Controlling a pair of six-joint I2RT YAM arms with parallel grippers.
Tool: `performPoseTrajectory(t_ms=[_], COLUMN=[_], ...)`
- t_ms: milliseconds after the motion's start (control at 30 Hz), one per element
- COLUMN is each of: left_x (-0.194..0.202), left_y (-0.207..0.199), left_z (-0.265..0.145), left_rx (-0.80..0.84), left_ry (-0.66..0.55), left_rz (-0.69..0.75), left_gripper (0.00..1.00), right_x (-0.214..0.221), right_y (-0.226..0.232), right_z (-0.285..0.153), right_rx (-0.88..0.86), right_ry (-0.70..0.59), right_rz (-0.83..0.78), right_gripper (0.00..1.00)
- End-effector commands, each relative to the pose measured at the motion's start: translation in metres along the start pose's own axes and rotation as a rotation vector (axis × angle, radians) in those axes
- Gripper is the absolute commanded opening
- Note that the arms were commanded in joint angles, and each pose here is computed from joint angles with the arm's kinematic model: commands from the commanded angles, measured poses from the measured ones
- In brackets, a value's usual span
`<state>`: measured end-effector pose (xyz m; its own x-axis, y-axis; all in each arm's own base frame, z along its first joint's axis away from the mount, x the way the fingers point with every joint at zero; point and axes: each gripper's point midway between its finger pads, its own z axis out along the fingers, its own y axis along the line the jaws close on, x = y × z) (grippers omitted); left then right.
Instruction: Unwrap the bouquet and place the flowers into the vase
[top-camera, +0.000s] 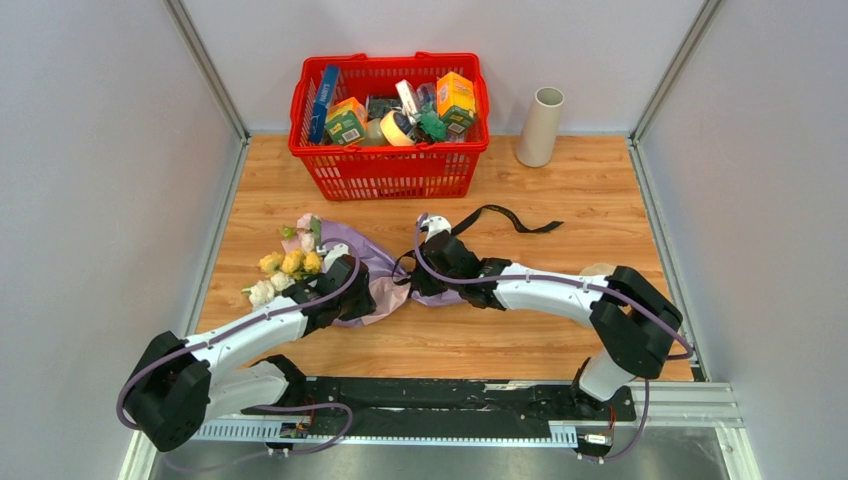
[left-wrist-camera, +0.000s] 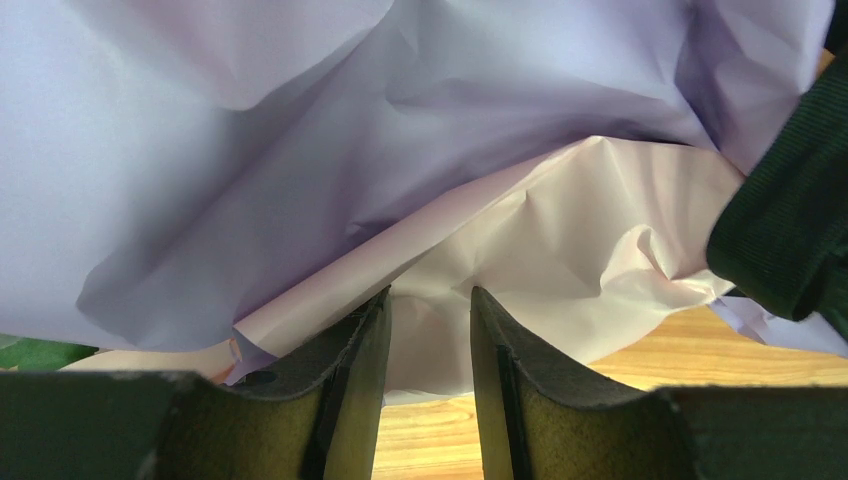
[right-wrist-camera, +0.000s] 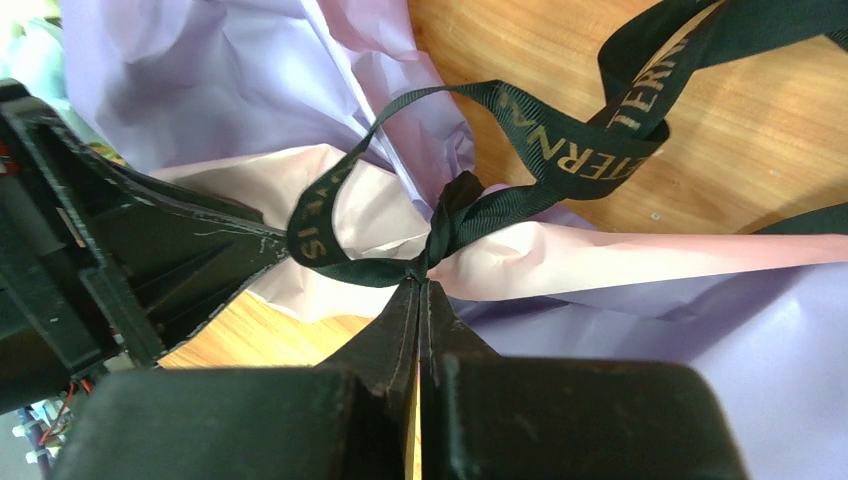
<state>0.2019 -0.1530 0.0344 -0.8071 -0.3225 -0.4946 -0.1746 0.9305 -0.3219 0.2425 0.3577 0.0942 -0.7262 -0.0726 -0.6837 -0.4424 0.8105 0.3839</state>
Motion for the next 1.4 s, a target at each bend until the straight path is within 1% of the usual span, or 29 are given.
performPoseTrajectory(t_ms=[0,267,433,633,733,867,1033,1367], left_x=[0.005,0.003,0.004,0.003,0.004,0.002,0.002,0.003], left_y=[0.017,0.019,0.020,0.020,0.020,0.020,0.021,0.026], left_z=[0.001,0.001,0.001,0.000,0.000,-0.001,0.000,-0.001], left_rx=[-0.086,-0.108,-0.109,-0.103,-0.105,-0.108,-0.117,-0.121], left_ry=[0.015,0.013,0.016,0.009,0.010,0.008,0.005,-0.004], left_rz=[0.003,0.003,0.000,-0.002,-0.003,0.002,0.010,0.004], left_gripper=[0.45,0.45,0.45,0.45,0.45,0.45,0.45,0.45], right_x=[-0.029,-0.035,-0.048,-0.072,-0.084,-0.102,-0.135,-0.213], right_y=[0.001,-0.001,0.003,0.009,0.006,-0.004,-0.015,-0.018], right_z=[-0.018,-0.031,-0.044,-0.064,-0.074,-0.089,-0.121,-0.221], right_rx=[0.011,0.005,-0.028,-0.058,-0.045,0.002,0.058,0.121], right_ry=[-0.108,-0.134,-0.164,-0.235,-0.275,-0.344,-0.453,-0.760], right_rz=[-0.002,0.012,0.028,0.038,0.048,0.070,0.108,0.187], right_gripper=[0.00,0.00,0.00,0.00,0.00,0.00,0.00,0.00])
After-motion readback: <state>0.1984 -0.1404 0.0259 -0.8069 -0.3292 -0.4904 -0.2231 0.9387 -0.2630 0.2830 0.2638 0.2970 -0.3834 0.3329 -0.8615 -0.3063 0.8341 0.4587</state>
